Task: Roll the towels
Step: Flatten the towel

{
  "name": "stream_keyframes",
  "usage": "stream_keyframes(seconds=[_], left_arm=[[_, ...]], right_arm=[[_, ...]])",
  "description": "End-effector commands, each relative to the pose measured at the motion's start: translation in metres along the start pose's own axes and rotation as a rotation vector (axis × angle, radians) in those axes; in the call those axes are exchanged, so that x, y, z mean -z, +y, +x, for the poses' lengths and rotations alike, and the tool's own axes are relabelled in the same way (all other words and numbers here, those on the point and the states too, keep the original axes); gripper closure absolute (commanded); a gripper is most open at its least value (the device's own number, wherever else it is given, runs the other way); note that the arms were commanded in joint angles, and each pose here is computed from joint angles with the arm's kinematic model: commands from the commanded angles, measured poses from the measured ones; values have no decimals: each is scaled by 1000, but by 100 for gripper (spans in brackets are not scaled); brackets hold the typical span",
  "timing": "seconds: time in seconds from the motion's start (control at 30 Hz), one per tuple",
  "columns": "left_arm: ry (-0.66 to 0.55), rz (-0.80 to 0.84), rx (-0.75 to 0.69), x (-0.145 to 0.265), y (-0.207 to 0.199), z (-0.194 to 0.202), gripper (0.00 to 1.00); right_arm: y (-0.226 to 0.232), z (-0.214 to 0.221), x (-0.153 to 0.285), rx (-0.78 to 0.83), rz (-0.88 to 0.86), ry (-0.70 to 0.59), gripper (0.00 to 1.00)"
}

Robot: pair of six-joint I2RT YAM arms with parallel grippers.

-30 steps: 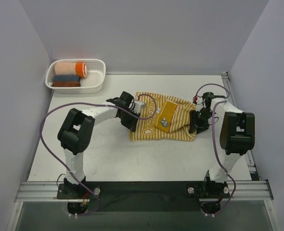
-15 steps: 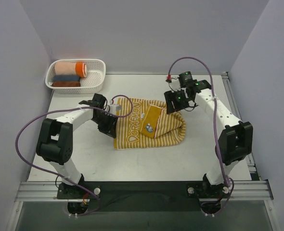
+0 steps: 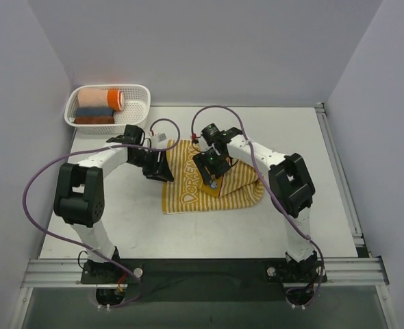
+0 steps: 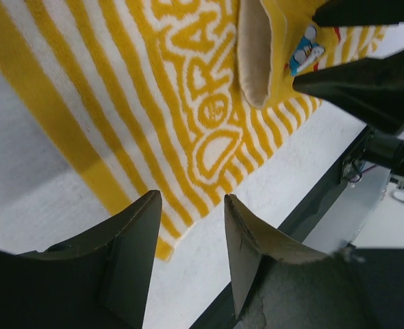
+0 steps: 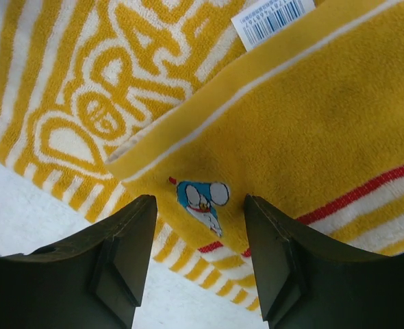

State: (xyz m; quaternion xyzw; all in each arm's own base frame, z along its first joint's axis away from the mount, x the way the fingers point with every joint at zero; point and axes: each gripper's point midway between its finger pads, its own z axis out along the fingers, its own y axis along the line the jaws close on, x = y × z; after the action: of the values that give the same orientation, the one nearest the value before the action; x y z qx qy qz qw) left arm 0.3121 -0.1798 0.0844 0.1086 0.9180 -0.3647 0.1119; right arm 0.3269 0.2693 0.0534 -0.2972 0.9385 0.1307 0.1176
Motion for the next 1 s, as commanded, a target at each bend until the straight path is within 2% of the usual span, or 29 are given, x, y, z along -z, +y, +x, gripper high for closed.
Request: stream_keyframes(seconds=[0.0,0.1,0.13,0.17,0.27,0.33,0.47,0.57,0.7,0.97], left_arm=[[-62,52,50,-14,-5,-32,48],[-65,5,51,-26,6,-38,51],[-62,-29,53,-31,14,-39,53],[-58,-57,56,-34,20,-37,54],[-25,-134,97,-44,42,-31,61],[-4,-185,113,-47,56,-25,65],[8,-264,119,-43,71,-19,73],[6,-321,125,-35,83,-16,76],[6,-373,147,-23,99,-10,78],[11,-434,230,6,138,15,79]], right_arm=[[-3,-16,1,-5,65,-30,47],[-8,-16,-8,3,97,-14,54],[-8,-17,-9,3,100,-14,60],[-10,-17,-10,0,104,-11,81],[-11,-18,1,0,111,-25,100],[-16,-19,14,-9,108,-45,100],[-38,-21,65,-73,105,-141,100],[-72,-10,99,-144,145,-196,100],[-126,21,131,-270,220,-230,100],[-239,130,146,-553,399,-128,100]])
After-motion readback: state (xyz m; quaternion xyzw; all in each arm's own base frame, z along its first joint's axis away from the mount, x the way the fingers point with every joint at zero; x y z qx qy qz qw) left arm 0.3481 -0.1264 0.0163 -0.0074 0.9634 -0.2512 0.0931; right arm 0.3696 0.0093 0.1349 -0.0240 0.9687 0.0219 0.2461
